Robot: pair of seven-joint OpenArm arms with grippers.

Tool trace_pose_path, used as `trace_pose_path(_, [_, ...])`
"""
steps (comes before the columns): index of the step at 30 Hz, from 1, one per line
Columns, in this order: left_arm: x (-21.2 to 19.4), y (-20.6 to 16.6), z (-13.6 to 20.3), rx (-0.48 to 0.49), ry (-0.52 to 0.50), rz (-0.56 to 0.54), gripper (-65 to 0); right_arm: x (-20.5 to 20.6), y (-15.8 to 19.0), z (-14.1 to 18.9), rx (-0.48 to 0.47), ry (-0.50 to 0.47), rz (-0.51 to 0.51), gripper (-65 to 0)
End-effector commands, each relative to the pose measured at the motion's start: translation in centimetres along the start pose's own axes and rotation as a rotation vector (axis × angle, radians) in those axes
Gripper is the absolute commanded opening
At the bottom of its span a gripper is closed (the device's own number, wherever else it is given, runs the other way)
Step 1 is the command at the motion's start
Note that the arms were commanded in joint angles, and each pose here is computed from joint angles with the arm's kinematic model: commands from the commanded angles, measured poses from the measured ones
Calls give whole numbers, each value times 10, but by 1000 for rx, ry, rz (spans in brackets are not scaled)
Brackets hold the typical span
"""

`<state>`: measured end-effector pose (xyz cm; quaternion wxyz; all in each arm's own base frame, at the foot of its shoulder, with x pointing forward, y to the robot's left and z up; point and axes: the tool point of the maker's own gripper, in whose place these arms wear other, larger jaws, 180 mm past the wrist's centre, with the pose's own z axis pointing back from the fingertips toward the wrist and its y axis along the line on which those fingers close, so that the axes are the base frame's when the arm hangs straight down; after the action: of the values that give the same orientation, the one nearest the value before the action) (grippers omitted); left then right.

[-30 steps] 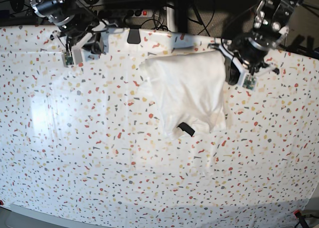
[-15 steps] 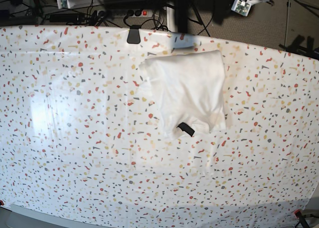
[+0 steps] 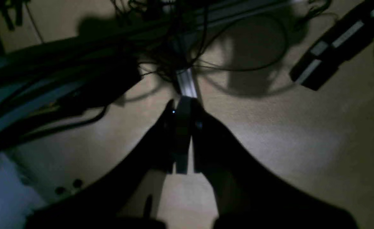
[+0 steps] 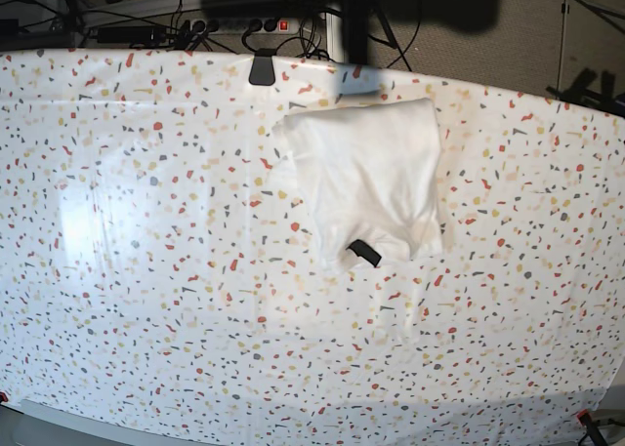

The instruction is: Fold the T-shirt properly

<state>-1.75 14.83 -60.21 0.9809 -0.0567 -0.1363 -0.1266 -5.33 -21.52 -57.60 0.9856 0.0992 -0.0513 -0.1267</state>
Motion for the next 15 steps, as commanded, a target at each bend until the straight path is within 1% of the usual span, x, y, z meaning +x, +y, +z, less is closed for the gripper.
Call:
trace_pose_path(1, [-5, -7, -4, -16, 2, 30, -650, 0, -12, 0, -6, 8, -5, -650])
trace_pose_path(4, [-15, -16, -18, -37, 12, 82, -650, 5, -28, -11, -10, 12, -47, -650])
trace_pose_path(6, [-15, -20, -26, -34, 8, 108, -650, 13, -36, -15, -13, 1, -66, -650])
trace_pose_path(8, [-11, -22, -32, -24, 5, 164, -650, 22, -42, -18, -17, -6, -72, -650])
trace_pose_path(11, [0, -22, -40, -17, -4, 269, -650, 38, -40, -22, -15, -15, -39, -650])
trace_pose_path(15, [13, -19, -44, -21, -25, 340, -650, 49, -27, -29, 9, -17, 12, -650])
